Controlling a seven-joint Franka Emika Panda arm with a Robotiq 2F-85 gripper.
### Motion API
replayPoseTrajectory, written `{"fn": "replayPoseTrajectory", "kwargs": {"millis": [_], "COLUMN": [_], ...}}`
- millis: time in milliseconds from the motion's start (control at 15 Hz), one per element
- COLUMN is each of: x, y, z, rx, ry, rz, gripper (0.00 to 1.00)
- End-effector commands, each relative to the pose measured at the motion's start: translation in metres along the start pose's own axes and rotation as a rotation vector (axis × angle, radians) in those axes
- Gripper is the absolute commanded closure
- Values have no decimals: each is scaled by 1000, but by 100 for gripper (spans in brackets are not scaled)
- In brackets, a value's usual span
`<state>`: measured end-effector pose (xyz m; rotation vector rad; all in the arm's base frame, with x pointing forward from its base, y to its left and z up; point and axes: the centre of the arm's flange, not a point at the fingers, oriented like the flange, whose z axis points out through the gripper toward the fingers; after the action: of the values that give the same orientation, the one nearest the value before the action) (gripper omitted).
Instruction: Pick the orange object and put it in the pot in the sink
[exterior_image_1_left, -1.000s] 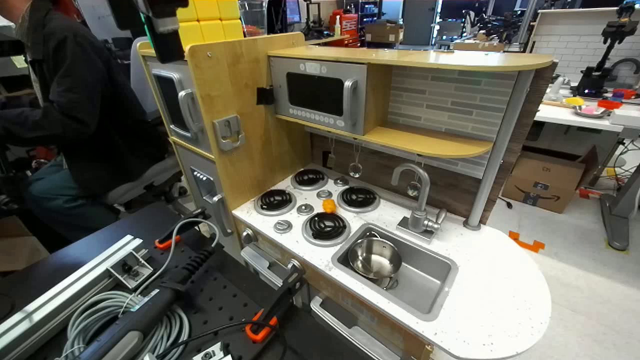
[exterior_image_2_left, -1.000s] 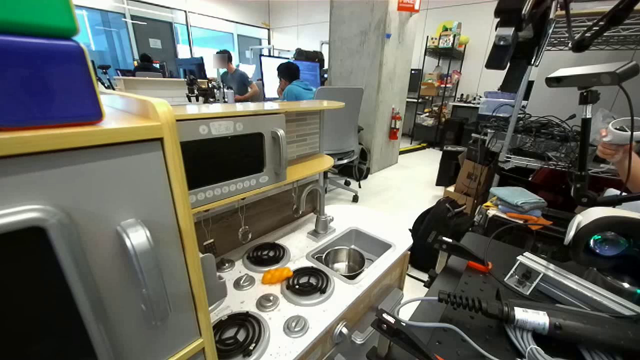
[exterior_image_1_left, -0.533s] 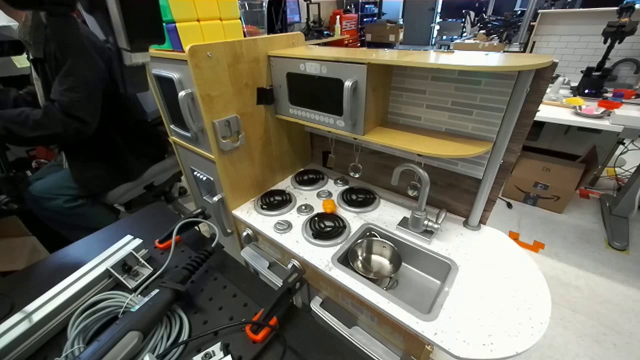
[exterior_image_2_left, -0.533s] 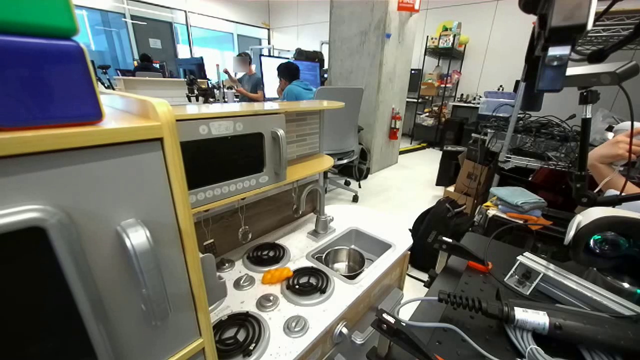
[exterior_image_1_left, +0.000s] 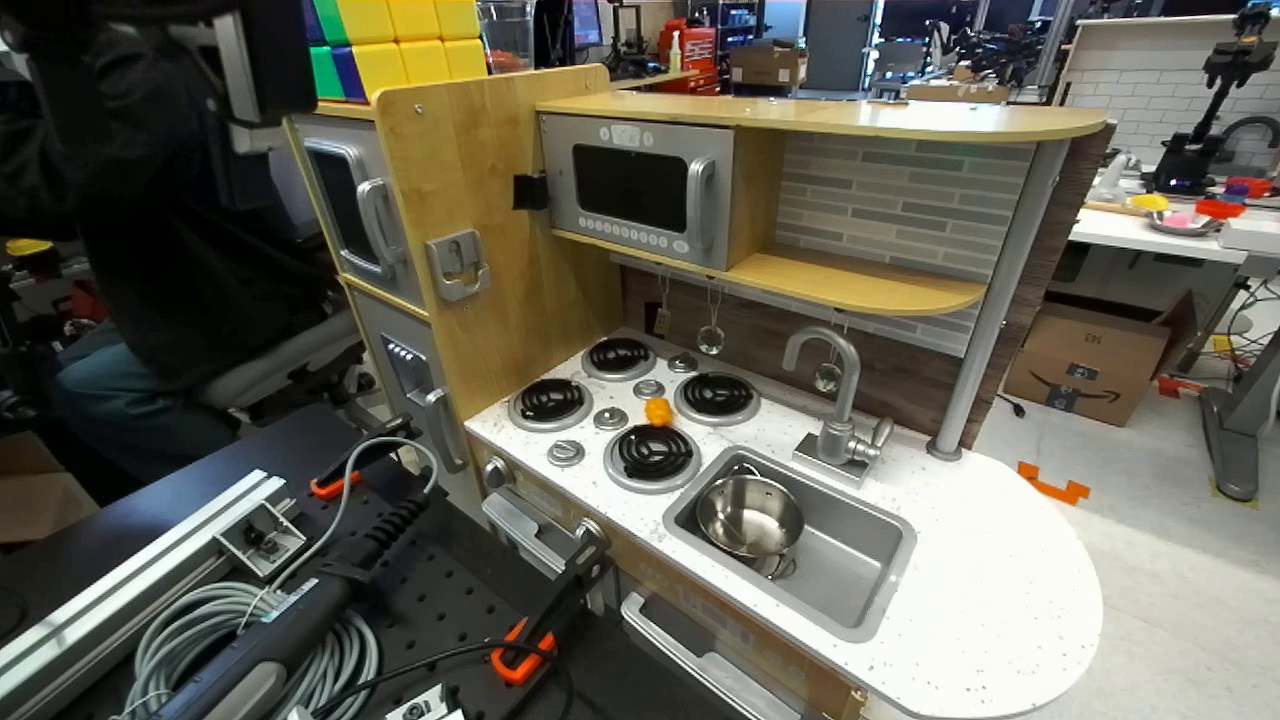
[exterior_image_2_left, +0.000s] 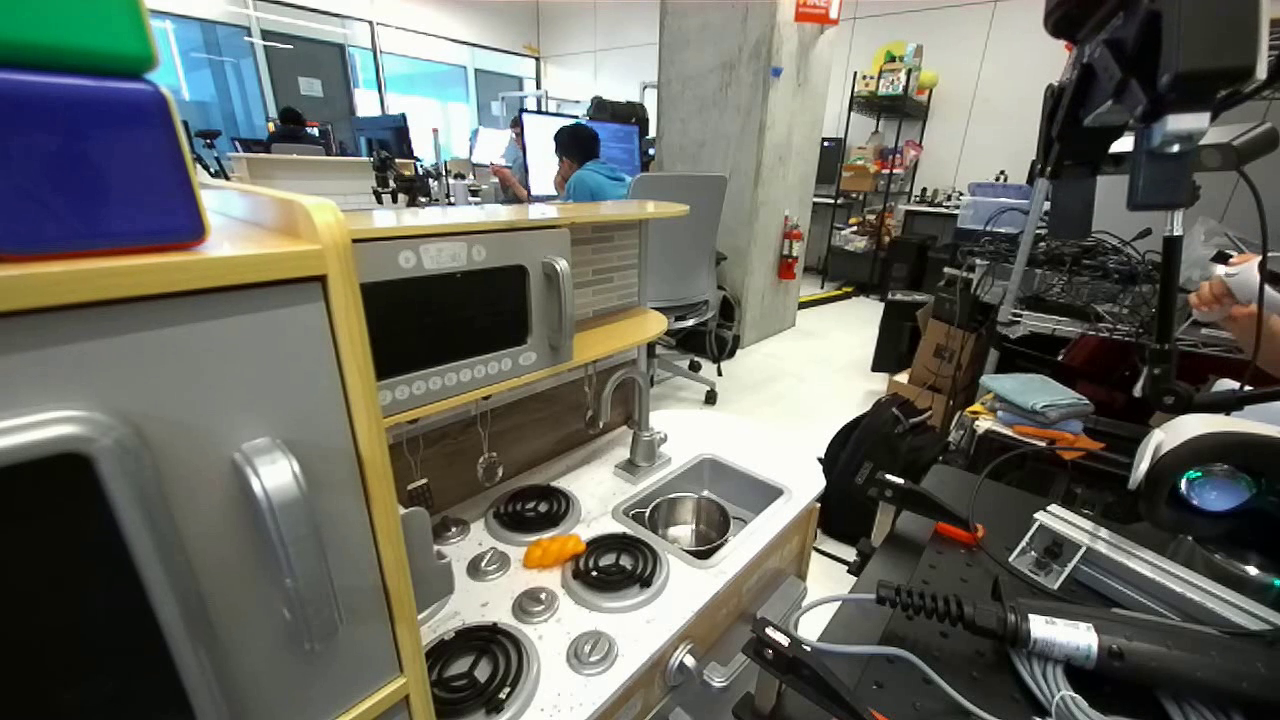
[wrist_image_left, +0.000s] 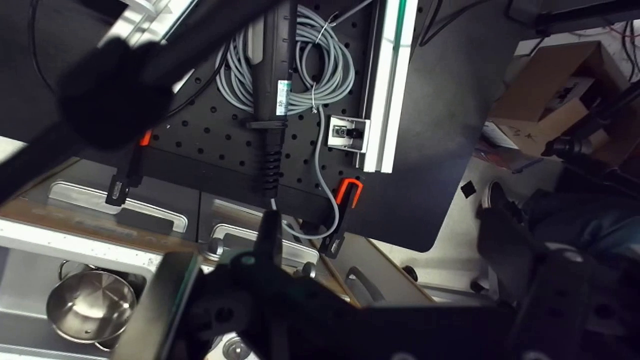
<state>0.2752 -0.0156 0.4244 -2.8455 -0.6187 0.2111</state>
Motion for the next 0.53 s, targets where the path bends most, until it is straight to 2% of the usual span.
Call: {"fn": "replayPoseTrajectory", "kwargs": {"millis": [0, 333, 467], "x": [16, 69, 95], "y": [5, 4, -2], "z": [3, 6, 9], "rx": [26, -42, -50], "ry": [170, 453, 511], "rz": [-6, -108, -144], "gripper": [0, 0, 0]}}
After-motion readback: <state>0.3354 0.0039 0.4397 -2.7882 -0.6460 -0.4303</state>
